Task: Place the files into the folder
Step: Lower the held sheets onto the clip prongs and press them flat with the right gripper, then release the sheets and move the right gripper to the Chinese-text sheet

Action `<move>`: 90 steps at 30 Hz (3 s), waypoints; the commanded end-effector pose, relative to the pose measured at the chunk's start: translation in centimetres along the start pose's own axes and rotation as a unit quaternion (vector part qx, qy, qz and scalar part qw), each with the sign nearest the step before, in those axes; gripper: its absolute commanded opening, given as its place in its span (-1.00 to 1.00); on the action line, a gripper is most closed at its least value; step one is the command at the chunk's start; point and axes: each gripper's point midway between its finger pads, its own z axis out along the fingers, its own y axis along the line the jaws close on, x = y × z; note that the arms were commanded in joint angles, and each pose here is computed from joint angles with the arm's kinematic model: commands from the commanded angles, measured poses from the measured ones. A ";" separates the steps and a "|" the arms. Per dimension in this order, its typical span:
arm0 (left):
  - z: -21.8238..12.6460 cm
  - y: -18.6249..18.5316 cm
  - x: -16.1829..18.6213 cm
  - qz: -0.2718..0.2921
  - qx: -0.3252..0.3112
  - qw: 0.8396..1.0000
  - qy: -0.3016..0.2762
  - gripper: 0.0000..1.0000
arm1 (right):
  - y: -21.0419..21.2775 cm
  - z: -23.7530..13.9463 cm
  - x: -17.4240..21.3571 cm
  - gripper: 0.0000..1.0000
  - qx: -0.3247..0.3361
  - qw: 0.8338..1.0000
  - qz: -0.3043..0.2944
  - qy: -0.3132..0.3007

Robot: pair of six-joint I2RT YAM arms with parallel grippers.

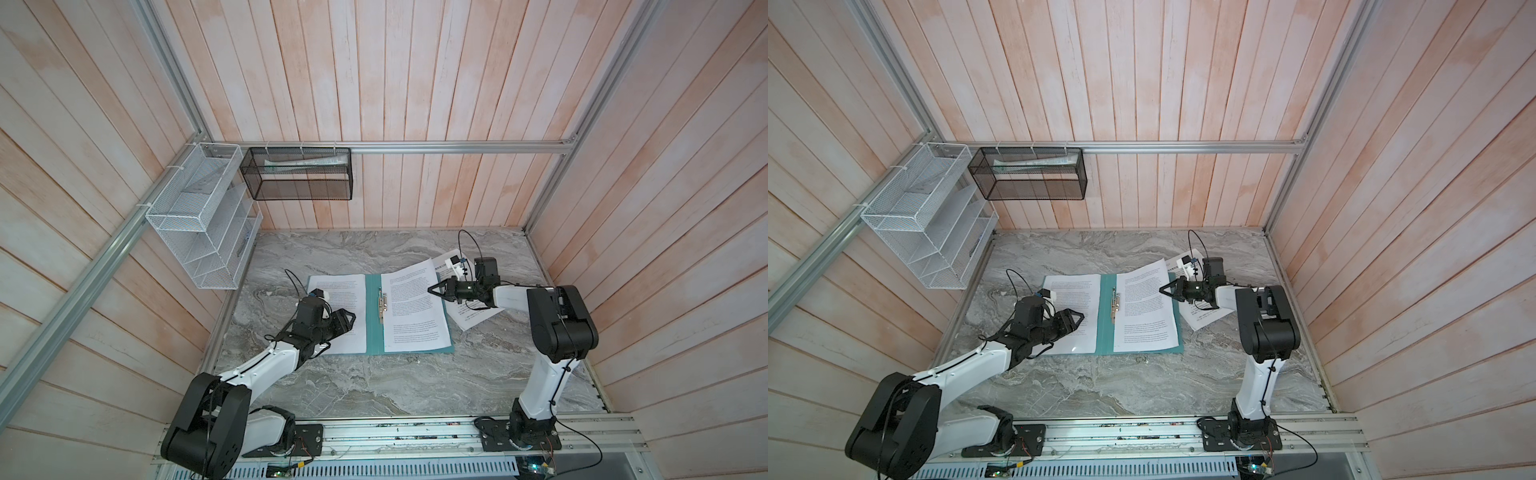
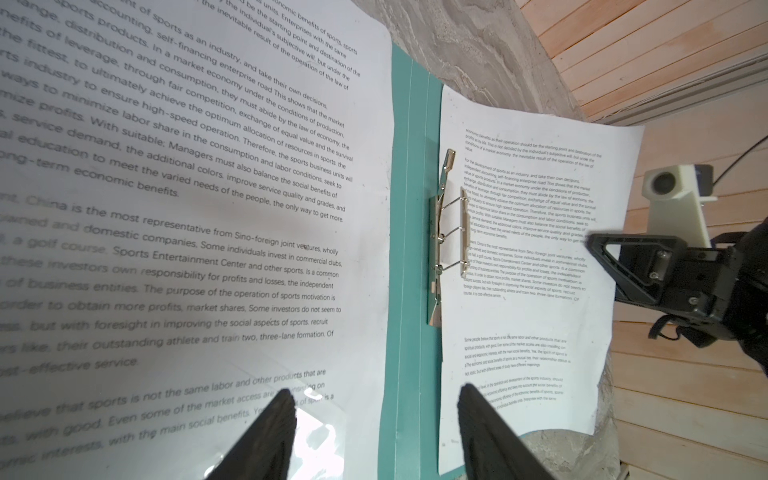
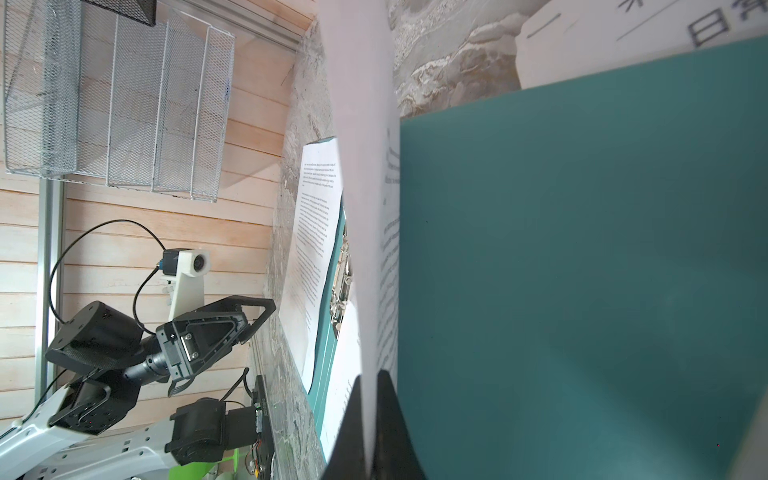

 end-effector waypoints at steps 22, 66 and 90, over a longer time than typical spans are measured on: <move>-0.5 0.4 -1.0 0.014 -0.022 0.999 -0.022 0.30 | -3.6 -10.9 -2.2 0.65 0.370 0.925 -0.023 -0.085; 0.2 0.9 0.5 0.006 -0.008 1.000 -0.004 0.29 | -5.1 -0.9 -0.5 0.32 0.286 0.958 0.007 -0.027; 0.8 -0.1 0.1 0.019 0.015 1.000 0.001 0.29 | -11.1 -16.3 -14.6 0.40 0.250 0.961 -0.100 -0.057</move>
